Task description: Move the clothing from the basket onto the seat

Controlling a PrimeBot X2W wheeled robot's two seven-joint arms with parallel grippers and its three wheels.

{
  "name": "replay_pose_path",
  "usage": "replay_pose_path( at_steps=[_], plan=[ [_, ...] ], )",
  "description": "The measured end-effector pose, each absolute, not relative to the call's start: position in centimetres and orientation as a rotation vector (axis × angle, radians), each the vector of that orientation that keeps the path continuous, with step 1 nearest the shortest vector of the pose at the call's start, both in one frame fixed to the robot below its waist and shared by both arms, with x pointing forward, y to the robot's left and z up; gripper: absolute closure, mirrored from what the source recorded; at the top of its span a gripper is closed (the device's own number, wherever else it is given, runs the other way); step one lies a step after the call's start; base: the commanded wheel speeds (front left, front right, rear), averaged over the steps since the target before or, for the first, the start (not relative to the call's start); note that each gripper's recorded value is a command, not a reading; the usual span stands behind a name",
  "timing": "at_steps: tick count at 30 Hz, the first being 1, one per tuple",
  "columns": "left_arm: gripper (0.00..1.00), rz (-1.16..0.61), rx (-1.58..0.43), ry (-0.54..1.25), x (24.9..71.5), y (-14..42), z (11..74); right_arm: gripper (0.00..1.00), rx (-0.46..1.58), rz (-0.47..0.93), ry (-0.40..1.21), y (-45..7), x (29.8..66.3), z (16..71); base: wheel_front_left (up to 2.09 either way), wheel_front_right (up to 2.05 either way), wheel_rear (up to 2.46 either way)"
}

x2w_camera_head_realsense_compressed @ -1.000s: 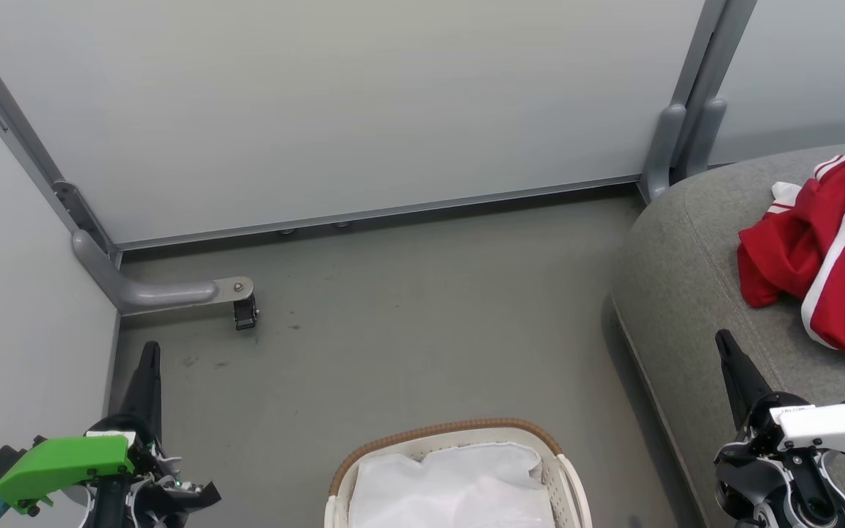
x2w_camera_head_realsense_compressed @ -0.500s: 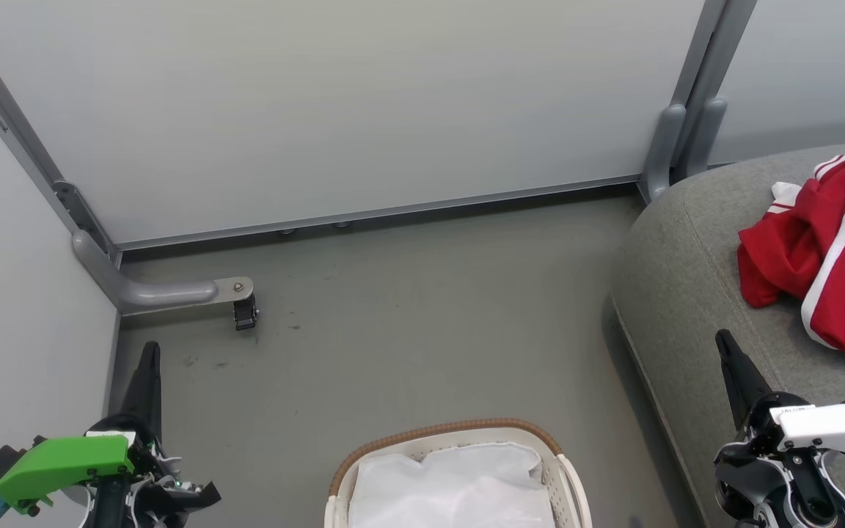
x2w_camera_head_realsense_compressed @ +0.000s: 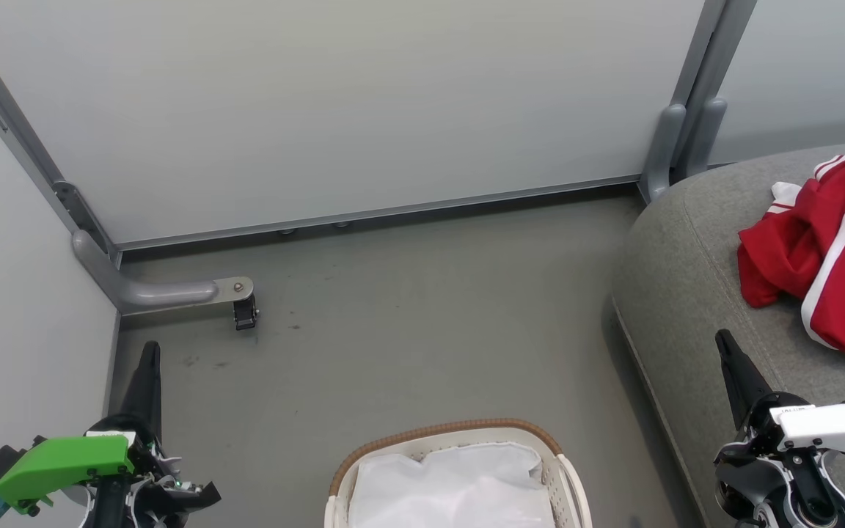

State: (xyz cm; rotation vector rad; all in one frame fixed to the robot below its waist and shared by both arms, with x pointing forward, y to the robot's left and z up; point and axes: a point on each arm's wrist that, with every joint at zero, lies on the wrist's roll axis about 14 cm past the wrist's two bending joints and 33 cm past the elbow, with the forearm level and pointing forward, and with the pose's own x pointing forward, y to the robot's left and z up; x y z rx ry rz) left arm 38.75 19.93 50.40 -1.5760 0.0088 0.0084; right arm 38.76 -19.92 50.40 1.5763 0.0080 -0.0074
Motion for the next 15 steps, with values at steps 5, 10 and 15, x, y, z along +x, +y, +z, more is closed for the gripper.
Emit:
replay_pose_path(
  at_steps=[5,10,15],
  plan=[
    [1.0,0.008,-1.576,0.009,38.75,19.94,50.4,1.0,1.576,-0.007,0.008,-19.92,38.76,50.4,0.0,0.0,0.0],
    [1.0,0.008,-1.576,0.009,38.75,19.93,50.4,1.0,1.576,-0.007,0.008,-19.92,38.76,50.41,0.0,0.0,0.0],
    [1.0,0.008,-1.576,0.009,38.75,19.94,50.4,1.0,1.576,-0.007,0.008,-19.92,38.76,50.41,0.0,0.0,0.0]
  ],
)
